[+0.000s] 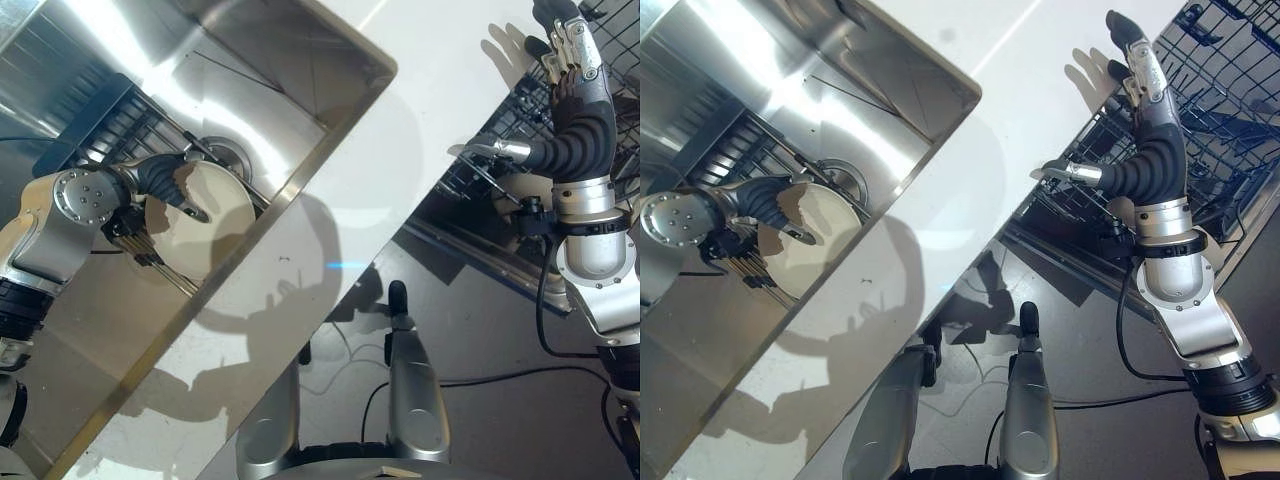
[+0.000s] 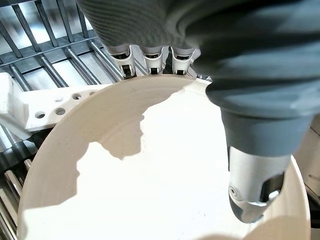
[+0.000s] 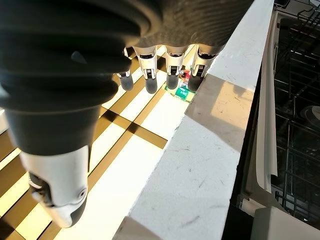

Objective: Pick up plates and place into dishwasher.

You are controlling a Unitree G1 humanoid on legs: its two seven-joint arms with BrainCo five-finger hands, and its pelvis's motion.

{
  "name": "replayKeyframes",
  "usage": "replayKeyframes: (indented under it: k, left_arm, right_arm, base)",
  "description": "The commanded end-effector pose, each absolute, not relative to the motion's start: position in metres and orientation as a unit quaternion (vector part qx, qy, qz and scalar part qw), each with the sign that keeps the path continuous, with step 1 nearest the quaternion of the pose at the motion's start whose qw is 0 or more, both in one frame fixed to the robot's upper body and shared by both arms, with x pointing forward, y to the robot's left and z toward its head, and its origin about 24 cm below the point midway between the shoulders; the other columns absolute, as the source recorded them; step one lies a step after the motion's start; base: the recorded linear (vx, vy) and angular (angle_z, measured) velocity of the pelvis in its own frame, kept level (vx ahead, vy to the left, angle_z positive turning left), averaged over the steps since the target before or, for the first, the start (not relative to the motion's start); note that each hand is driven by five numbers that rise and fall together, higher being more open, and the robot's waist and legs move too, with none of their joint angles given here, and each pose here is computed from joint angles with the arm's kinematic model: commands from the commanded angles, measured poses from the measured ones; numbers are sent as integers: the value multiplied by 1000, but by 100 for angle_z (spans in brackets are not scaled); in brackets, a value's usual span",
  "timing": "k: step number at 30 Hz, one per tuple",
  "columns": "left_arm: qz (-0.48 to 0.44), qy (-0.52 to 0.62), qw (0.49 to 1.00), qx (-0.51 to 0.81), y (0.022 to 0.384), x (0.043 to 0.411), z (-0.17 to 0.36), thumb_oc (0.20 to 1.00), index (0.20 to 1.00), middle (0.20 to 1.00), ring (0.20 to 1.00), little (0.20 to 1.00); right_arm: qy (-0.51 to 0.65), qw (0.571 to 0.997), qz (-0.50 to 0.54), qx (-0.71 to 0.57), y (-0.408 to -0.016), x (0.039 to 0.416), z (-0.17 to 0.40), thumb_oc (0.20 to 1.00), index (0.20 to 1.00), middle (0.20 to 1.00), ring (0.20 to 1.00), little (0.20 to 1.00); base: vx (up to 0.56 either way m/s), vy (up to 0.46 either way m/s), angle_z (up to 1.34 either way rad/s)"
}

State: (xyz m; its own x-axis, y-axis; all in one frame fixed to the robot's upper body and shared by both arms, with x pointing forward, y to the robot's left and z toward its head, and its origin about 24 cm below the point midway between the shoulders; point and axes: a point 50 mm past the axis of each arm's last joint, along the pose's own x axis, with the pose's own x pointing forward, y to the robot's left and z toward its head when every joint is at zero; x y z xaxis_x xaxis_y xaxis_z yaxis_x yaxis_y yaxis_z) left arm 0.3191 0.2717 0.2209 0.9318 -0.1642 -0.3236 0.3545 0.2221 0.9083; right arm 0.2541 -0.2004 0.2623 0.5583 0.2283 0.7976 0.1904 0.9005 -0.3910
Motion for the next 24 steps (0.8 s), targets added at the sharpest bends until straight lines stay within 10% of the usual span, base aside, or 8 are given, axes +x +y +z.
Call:
replayKeyframes:
  k: [1, 10, 11, 12, 13, 24]
  left_arm:
    - [-335, 143, 753, 548, 246, 299, 155, 1000, 1000, 1000, 1000, 1000]
    - [-339, 153, 746, 552, 249, 293, 146, 1000, 1000, 1000, 1000, 1000]
    - [-339, 150, 746, 553, 249, 293, 147, 846, 846, 846, 846, 846]
    - [-338, 146, 747, 554, 249, 292, 148, 438, 438, 438, 438, 438]
    - [-340, 140, 748, 553, 248, 291, 150, 200, 200, 200, 200, 200]
    - [-332, 132, 743, 565, 251, 286, 155, 200, 200, 200, 200, 200]
  right_arm:
    - [-518, 828, 9, -214, -205, 236, 279, 1000, 1000, 1000, 1000, 1000]
    - [-514, 832, 3, -211, -206, 236, 276, 1000, 1000, 1000, 1000, 1000]
    - [-514, 831, 3, -210, -206, 235, 276, 1000, 1000, 1000, 1000, 1000]
    - [-514, 831, 3, -210, -206, 235, 275, 1000, 1000, 1000, 1000, 1000]
    - [-514, 832, 3, -209, -206, 234, 275, 1000, 1000, 1000, 1000, 1000]
    - [-510, 836, -2, -205, -213, 232, 271, 1000, 1000, 1000, 1000, 1000]
  base:
    - [6, -31, 2]
    - [8, -14, 1]
    - [0, 0, 0]
    - [0, 0, 0]
    - [0, 0, 0]
    - [1, -3, 0]
